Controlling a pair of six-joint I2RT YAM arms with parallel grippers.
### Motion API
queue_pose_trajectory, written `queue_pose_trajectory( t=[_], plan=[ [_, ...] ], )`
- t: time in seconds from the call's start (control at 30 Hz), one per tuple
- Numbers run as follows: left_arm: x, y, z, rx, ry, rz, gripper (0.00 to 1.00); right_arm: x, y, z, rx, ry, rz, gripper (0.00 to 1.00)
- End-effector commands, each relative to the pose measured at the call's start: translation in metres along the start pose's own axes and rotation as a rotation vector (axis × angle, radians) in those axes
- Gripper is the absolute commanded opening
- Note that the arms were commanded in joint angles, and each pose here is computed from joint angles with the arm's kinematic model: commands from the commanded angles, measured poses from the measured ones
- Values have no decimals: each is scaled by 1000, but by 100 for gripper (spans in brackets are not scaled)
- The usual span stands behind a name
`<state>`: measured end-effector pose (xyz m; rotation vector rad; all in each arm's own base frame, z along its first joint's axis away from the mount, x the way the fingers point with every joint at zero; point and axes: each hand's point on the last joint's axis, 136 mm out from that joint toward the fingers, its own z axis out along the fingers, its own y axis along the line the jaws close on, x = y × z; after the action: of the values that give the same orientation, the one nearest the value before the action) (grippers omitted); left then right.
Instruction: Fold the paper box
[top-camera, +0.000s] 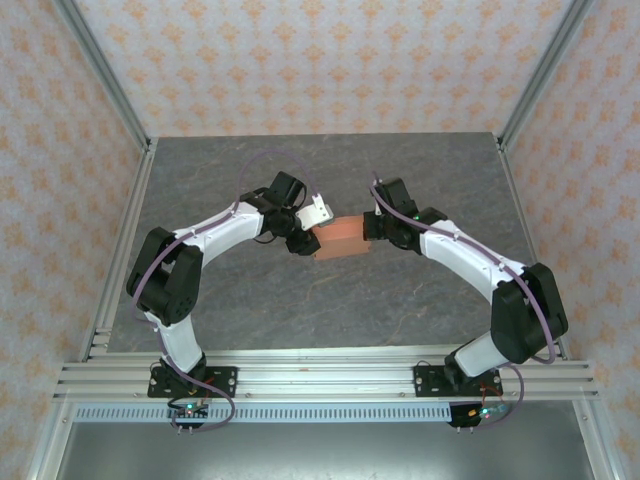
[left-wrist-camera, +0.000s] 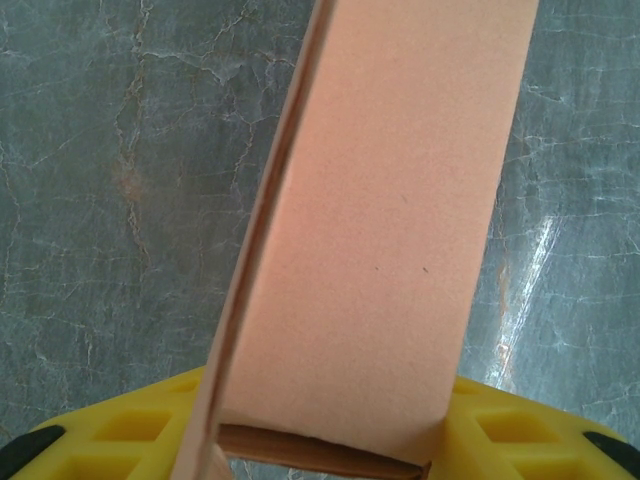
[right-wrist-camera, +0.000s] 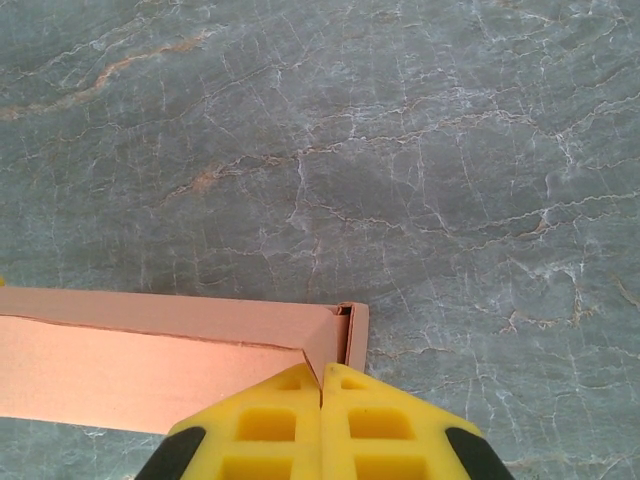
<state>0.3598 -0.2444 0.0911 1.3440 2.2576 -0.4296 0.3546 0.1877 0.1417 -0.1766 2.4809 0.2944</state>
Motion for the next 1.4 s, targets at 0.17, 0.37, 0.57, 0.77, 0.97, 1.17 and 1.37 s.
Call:
queue_pose_trajectory(
  t=[0.17, 0.37, 0.57, 0.77, 0.97, 1.17, 1.37],
  plan=[
    [19, 11, 7, -57, 96, -34, 47, 4, 4, -3, 1, 61, 6, 0],
    [20, 12, 7, -56, 98, -36, 47, 19, -11, 10, 72, 98, -26, 0],
    [20, 12, 7, -59, 102, -36, 47, 25, -16, 16, 92, 108, -42, 0],
    [22, 12, 8, -61, 112, -39, 48, 31, -17, 18, 84, 100, -23, 0],
    [20, 11, 7, -61, 103, -39, 48, 26, -13, 13, 59, 61, 4, 0],
    [14, 10, 0, -67, 73, -34, 53, 18, -13, 6, 63, 43, 0, 0],
    [11, 11, -5, -80, 51, -48, 63, 15, -13, 3, 65, 37, 3, 0]
  ],
)
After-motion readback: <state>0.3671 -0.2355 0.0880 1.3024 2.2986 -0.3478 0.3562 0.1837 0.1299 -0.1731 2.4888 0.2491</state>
